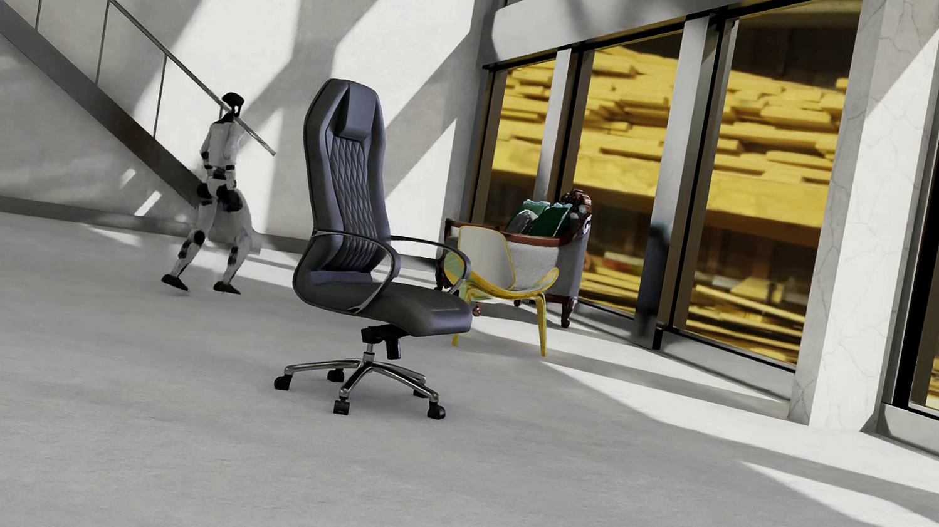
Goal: Head to the dark sofa
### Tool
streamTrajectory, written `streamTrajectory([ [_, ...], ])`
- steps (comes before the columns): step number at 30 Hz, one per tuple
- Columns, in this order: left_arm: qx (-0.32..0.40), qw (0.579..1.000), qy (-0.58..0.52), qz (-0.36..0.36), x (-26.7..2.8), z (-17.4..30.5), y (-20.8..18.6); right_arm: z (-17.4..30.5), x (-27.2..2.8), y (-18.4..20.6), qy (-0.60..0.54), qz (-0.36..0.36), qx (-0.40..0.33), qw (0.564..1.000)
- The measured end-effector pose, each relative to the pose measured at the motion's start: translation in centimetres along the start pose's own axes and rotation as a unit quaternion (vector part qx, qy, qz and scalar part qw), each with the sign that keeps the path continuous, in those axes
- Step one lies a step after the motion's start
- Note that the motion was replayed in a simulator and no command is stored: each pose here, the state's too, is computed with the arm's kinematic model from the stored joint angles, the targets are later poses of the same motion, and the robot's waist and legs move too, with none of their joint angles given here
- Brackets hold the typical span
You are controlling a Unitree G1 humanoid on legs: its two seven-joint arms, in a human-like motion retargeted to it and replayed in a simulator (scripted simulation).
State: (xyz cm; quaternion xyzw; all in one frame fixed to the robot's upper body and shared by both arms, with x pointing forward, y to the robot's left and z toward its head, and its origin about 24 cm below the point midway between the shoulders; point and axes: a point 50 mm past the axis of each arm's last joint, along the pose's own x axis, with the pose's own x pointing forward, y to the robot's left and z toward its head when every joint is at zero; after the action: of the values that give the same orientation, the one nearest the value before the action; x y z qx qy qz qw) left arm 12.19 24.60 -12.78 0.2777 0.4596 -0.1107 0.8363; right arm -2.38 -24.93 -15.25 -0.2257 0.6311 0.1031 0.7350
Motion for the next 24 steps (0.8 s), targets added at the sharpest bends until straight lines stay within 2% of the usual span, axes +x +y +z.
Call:
streamTrajectory([
  [3, 0.0, 0.994, -0.094, 0.05, 0.7, 5.9, 3.9, -2.5, -0.5, -0.4, 0.042, -0.009, 0.013, 0.999],
  [5, -0.019, 0.991, -0.116, 0.058, 0.5, 6.8, 4.0, -4.2, -1.0, -0.1, 0.071, -0.006, 0.016, 0.997],
  [7, -0.045, 0.995, -0.085, 0.029, 0.5, 4.8, 1.2, -5.6, -1.2, 0.6, 0.105, 0.005, 0.007, 0.994],
  [9, -0.033, 0.998, -0.042, -0.014, 0.2, 2.2, -1.8, -3.8, -0.6, 0.8, 0.076, 0.005, 0.017, 0.997],
  [10, -0.021, 0.999, -0.009, -0.043, 0.1, 0.7, -3.8, -2.2, -0.2, 0.8, 0.045, 0.003, 0.024, 0.999],
  [11, -0.05, 0.997, 0.03, -0.048, -0.6, -1.5, -5.0, 0.0, 0.1, 0.8, 0.004, 0.0, 0.038, 0.999],
  [15, -0.02, 0.979, 0.165, -0.121, -4.9, -9.6, -9.8, 10.2, -0.5, -2.0, -0.191, -0.035, 0.044, 0.98],
  [16, 0.03, 0.969, 0.184, -0.159, -6.0, -10.9, -10.9, 12.8, -1.0, -3.3, -0.234, -0.049, 0.032, 0.97],
  [18, 0.052, 0.956, 0.218, -0.189, -8.2, -13.2, -12.0, 16.4, -2.3, -5.6, -0.297, -0.08, 0.036, 0.951],
  [20, 0.062, 0.945, 0.249, -0.204, -9.8, -15.0, -12.6, 16.4, -2.6, -6.2, -0.303, -0.093, 0.062, 0.946],
  [22, 0.058, 0.937, 0.273, -0.21, -10.8, -16.0, -13.1, 13.9, -1.4, -4.7, -0.255, -0.076, 0.079, 0.961],
  [24, 0.08, 0.944, 0.242, -0.207, -9.1, -14.5, -12.3, 11.0, 0.1, -2.0, -0.186, -0.036, 0.063, 0.98],
])
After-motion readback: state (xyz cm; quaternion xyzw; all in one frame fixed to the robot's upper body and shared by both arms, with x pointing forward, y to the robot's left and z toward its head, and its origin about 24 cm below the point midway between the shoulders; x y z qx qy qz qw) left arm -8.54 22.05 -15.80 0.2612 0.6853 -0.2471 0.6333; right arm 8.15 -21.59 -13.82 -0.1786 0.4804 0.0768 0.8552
